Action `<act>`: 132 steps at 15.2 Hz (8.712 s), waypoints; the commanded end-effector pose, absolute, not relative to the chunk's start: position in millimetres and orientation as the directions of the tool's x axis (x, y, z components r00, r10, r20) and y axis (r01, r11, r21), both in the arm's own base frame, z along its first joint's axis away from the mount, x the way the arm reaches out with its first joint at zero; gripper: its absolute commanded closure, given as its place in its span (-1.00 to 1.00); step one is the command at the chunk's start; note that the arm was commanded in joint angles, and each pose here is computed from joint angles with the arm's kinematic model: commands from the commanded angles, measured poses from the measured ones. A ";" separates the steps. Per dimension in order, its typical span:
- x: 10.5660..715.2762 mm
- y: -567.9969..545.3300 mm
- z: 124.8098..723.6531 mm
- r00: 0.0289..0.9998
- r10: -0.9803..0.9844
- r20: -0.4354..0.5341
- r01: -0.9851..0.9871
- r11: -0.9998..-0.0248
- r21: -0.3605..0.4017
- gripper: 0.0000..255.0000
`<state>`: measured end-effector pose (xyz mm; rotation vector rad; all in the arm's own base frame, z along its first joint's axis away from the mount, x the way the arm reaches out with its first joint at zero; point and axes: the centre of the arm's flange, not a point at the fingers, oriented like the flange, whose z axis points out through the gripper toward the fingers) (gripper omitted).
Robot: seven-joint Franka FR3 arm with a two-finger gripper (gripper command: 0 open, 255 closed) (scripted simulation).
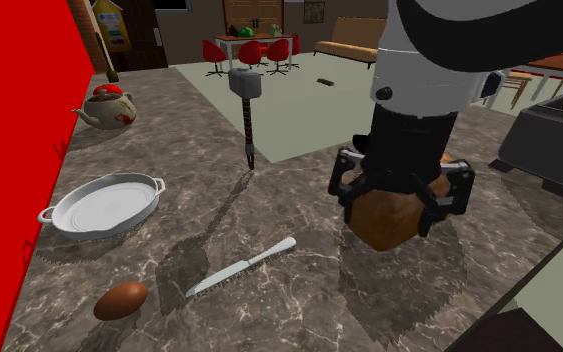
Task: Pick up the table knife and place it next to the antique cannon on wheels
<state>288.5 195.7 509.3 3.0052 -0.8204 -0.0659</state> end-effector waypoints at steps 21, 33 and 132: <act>400.2 393.2 369.3 0.333 -0.943 0.005 -0.943 -0.333 0.029 -1.00; 399.4 392.8 339.9 0.333 -0.943 0.005 -0.943 -0.333 0.029 -1.00; 452.0 -212.2 555.5 0.333 -0.943 0.005 -0.943 -0.333 0.029 1.00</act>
